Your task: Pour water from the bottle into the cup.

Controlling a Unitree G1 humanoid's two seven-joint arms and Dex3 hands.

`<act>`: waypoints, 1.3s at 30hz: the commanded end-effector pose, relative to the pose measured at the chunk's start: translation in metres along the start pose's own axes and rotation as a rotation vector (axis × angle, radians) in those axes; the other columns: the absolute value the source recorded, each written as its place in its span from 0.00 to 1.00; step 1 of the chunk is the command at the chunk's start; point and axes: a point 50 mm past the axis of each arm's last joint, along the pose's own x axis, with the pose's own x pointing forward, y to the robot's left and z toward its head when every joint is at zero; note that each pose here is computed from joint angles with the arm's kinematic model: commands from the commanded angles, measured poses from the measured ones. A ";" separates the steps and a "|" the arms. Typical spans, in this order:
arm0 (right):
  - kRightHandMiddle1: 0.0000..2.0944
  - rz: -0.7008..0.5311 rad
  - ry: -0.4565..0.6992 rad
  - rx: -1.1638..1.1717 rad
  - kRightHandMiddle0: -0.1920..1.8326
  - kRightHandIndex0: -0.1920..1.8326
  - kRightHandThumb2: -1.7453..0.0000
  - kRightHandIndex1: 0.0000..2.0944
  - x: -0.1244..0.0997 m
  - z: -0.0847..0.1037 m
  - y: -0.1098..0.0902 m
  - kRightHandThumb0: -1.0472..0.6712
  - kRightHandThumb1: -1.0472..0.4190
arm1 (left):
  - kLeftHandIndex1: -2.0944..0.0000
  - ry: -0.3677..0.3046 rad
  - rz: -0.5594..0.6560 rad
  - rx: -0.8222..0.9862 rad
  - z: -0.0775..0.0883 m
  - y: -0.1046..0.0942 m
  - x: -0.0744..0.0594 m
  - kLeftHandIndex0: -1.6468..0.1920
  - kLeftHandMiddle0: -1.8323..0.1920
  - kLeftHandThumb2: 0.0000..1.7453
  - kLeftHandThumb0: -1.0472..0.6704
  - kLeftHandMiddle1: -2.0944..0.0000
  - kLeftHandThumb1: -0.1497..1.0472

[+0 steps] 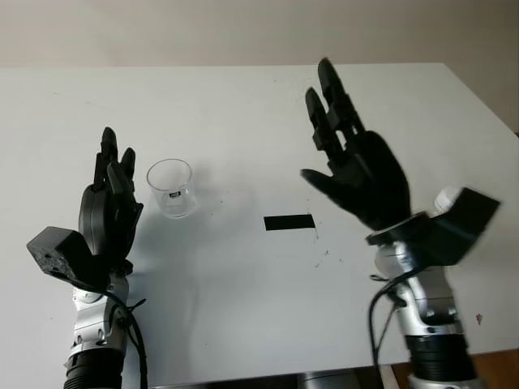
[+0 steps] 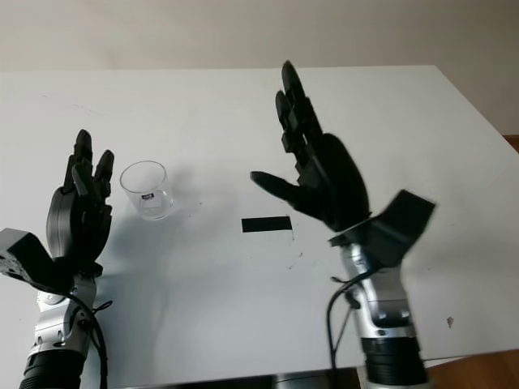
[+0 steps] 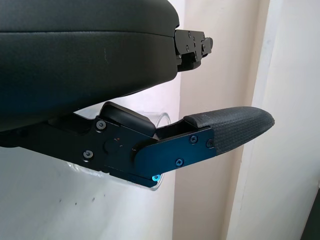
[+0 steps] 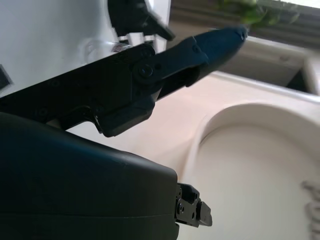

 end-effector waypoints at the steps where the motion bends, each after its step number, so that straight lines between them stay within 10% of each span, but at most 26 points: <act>1: 0.00 0.042 -0.045 -0.019 0.00 0.00 0.97 0.00 0.004 0.020 -0.007 0.08 0.06 | 1.00 -0.018 -0.008 -0.006 0.002 -0.005 0.004 0.91 1.00 0.41 0.09 0.79 1.00; 12: 0.00 0.128 -0.271 -0.034 0.00 0.00 0.97 0.00 -0.016 0.083 -0.039 0.07 0.05 | 1.00 -0.026 -0.003 -0.024 -0.001 -0.008 0.003 0.90 1.00 0.41 0.09 0.76 1.00; 25: 0.02 -0.097 -0.514 -0.216 0.01 0.00 0.95 0.00 -0.069 0.130 -0.068 0.19 0.00 | 1.00 -0.027 0.012 -0.018 0.001 -0.013 0.002 0.95 1.00 0.42 0.09 0.87 1.00; 39: 0.00 -0.350 -0.024 -0.378 0.00 0.00 0.97 0.00 -0.111 0.047 -0.080 0.11 0.09 | 1.00 -0.005 0.016 -0.025 0.003 -0.006 0.001 0.95 1.00 0.41 0.10 0.87 1.00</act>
